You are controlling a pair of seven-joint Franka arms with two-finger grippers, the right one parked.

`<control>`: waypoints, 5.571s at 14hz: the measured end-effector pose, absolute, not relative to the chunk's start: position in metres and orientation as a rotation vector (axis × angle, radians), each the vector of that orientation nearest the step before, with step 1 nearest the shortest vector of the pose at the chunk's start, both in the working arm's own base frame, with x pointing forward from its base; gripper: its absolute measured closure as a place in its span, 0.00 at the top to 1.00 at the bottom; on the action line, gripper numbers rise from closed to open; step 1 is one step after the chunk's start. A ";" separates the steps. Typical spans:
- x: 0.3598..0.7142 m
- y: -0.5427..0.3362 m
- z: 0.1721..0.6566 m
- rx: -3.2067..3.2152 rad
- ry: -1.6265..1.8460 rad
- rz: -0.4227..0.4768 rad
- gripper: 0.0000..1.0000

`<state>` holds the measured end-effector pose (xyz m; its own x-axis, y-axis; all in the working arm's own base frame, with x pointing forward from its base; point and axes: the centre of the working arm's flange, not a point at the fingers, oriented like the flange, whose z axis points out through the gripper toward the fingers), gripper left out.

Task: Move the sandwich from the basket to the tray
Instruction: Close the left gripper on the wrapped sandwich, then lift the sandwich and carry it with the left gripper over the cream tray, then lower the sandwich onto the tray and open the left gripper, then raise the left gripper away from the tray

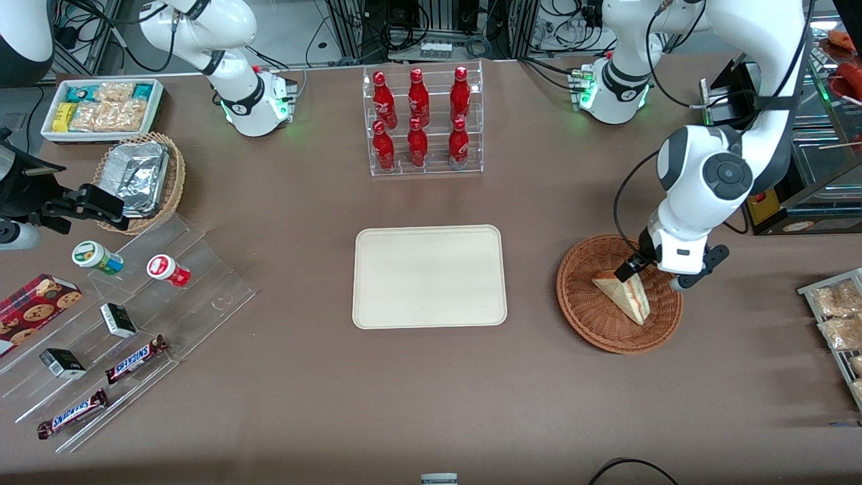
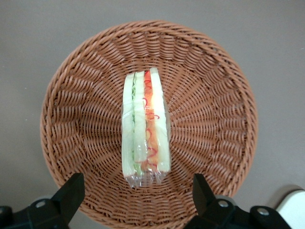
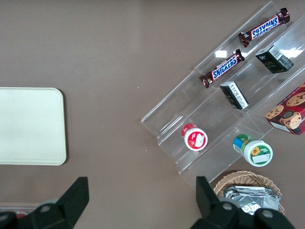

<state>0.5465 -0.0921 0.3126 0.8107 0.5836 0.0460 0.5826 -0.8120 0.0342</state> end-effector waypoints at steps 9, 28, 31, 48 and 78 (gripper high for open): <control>0.549 -0.090 0.267 2.989 0.955 0.059 0.81; 0.522 -0.332 0.413 3.250 0.331 0.028 0.14; 0.505 -0.413 0.378 3.265 0.204 0.009 0.14; 0.481 -0.553 0.254 3.229 0.044 0.101 0.14; 0.542 -0.013 0.610 3.159 0.166 -0.174 1.00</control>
<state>0.5425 -0.0134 0.6104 0.9885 0.1059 -0.1083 0.1029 -0.9942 -0.0325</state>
